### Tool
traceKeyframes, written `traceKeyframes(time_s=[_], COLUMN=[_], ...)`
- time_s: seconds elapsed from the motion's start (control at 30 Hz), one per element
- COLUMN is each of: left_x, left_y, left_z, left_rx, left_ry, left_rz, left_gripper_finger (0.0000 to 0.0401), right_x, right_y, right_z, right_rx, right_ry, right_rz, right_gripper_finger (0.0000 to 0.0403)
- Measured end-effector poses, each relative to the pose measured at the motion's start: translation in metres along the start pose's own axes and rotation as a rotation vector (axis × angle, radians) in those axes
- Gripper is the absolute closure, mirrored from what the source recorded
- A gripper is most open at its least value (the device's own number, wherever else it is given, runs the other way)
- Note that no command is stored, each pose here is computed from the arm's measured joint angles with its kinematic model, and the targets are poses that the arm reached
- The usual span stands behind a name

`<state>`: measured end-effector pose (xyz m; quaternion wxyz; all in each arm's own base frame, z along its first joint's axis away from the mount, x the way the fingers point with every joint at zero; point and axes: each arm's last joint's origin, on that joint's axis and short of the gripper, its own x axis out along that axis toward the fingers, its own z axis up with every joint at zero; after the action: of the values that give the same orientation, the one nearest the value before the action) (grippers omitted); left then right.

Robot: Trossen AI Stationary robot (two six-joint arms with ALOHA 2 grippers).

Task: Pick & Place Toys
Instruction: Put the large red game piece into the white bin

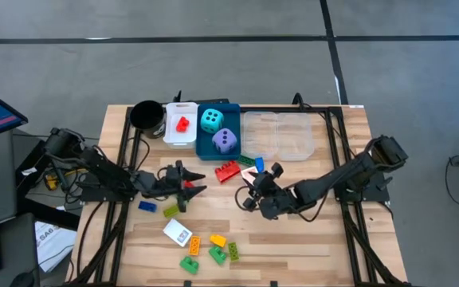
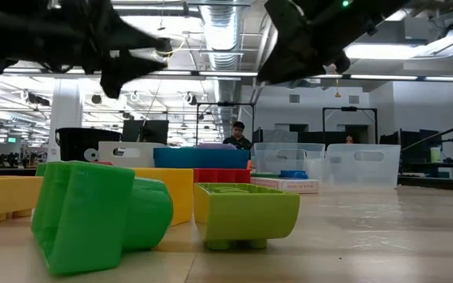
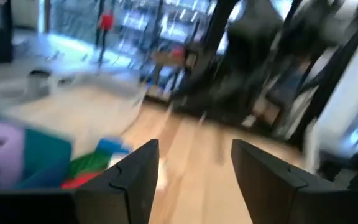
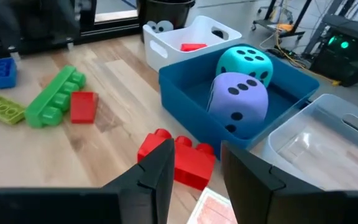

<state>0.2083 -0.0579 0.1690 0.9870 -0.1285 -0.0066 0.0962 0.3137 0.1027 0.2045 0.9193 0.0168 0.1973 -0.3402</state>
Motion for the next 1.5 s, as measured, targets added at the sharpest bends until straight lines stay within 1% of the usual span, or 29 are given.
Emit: traceKeyframes(time_s=[0.1, 0.23, 0.37, 0.57, 0.7, 0.87, 0.93, 1.1, 1.27, 1.37, 1.5], left_x=[0.008, 0.024, 0.036, 0.042, 0.046, 0.061, 0.069, 0.084, 0.088, 0.089, 0.089], left_y=[-0.002, -0.007, -0.008, 0.001, 0.004, 0.010, 0.012, 0.019, 0.029, 0.034, 0.038], left_z=[-0.007, -0.004, 0.004, -0.005, -0.013, -0.019, -0.020, -0.020, -0.018, -0.017, -0.018], left_rx=[0.046, 0.094, 0.099, 0.126, 0.133, 0.097, 0.088, 0.101, 0.110, 0.107, 0.110], left_ry=[0.136, 0.252, 0.263, 0.317, 0.340, 0.409, 0.430, 0.501, 0.541, 0.545, 0.558], left_rz=[0.073, 0.140, 0.177, 0.229, 0.233, 0.163, 0.154, 0.200, 0.252, 0.270, 0.286], left_gripper_finger=[0.0211, 0.0212, 0.0209, 0.0198, 0.0178, 0.0142, 0.0127, 0.0095, 0.0070, 0.0060, 0.0054], right_x=[0.003, 0.005, 0.006, 0.002, -0.003, -0.013, -0.015, -0.023, -0.030, -0.036, -0.041], right_y=[0.000, -0.002, -0.002, 0.000, 0.003, 0.009, 0.011, 0.014, 0.018, 0.020, 0.021], right_z=[0.001, 0.001, 0.001, -0.001, -0.003, -0.006, -0.007, -0.010, -0.013, -0.017, -0.020], right_rx=[0.008, 0.014, 0.014, 0.002, -0.010, -0.017, -0.002, 0.022, 0.027, 0.050, 0.039], right_ry=[0.023, 0.037, 0.037, 0.042, 0.043, 0.038, 0.039, 0.046, 0.049, 0.062, 0.072], right_rz=[0.031, 0.044, 0.042, 0.052, 0.071, 0.104, 0.113, 0.132, 0.153, 0.162, 0.168], right_gripper_finger=[0.0277, 0.0277, 0.0277, 0.0277, 0.0277, 0.0277, 0.0277, 0.0277, 0.0277, 0.0277, 0.0277])
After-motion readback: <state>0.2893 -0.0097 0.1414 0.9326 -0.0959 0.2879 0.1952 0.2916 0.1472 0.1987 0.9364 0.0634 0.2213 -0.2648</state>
